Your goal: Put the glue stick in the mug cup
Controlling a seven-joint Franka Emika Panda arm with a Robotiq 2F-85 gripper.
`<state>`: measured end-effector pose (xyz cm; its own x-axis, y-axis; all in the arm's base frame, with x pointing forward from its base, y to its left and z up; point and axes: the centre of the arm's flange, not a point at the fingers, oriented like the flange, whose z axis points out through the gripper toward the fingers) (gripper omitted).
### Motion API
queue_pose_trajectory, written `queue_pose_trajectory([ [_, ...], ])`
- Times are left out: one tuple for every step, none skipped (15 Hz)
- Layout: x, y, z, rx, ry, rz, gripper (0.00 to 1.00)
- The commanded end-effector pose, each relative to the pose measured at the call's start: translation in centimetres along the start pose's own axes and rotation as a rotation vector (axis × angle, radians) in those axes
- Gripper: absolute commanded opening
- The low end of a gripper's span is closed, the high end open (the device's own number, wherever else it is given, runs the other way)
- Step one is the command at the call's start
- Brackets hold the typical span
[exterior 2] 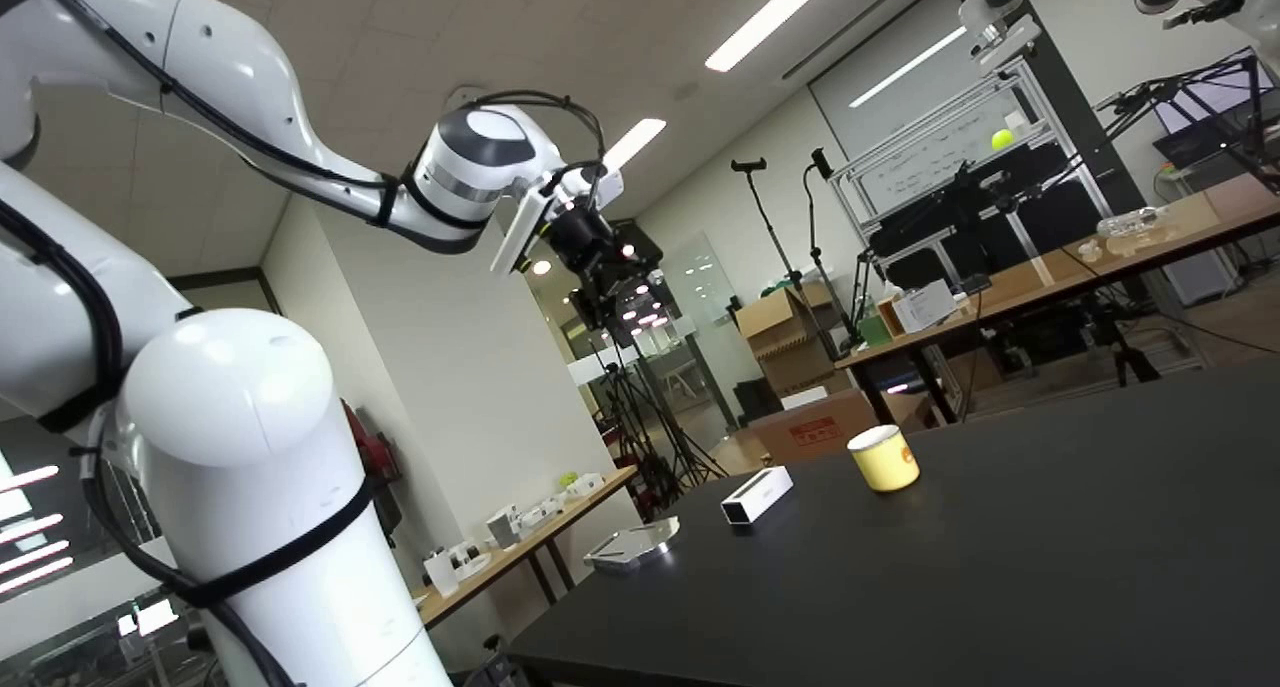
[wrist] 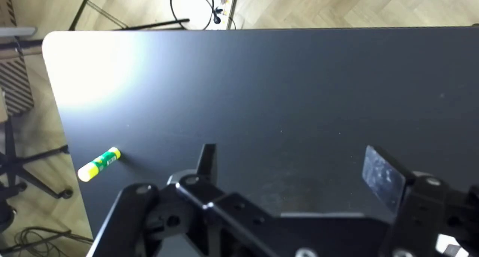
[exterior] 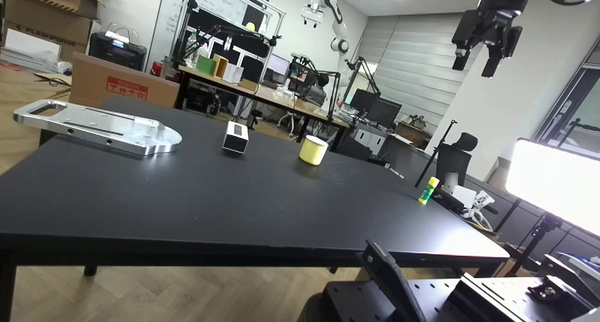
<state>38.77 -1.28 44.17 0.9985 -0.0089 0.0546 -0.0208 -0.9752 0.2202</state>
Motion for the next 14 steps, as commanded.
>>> queue_pose_trajectory([
  [-1.0, 7.1, 3.7, 0.036, 0.096, -0.098, 1.00],
  [-1.3, 9.6, 5.1, 0.062, 0.108, -0.084, 1.00],
  [-1.8, 11.7, 6.2, 0.084, 0.121, -0.075, 1.00],
  [-2.4, 14.0, 7.6, 0.100, 0.122, -0.055, 1.00],
  [-3.2, 16.1, 8.9, 0.117, 0.122, -0.044, 1.00],
  [-4.1, 18.1, 10.2, 0.138, 0.118, -0.029, 1.00],
  [-5.0, 20.1, 11.6, 0.152, 0.107, -0.007, 1.00],
  [-6.0, 21.8, 12.9, 0.168, 0.092, 0.018, 1.00],
  [-6.9, 23.6, 14.3, 0.159, 0.064, 0.065, 1.00],
  [-7.5, 24.9, 15.4, 0.161, 0.033, 0.128, 1.00],
  [-8.0, 22.5, 13.3, 0.159, 0.069, 0.069, 1.00],
  [-8.7, 23.3, 14.1, 0.160, 0.053, 0.081, 1.00],
  [-8.8, 23.3, 14.2, 0.160, 0.049, 0.078, 1.00],
  [-8.5, 23.1, 14.1, 0.158, 0.051, 0.071, 1.00],
])
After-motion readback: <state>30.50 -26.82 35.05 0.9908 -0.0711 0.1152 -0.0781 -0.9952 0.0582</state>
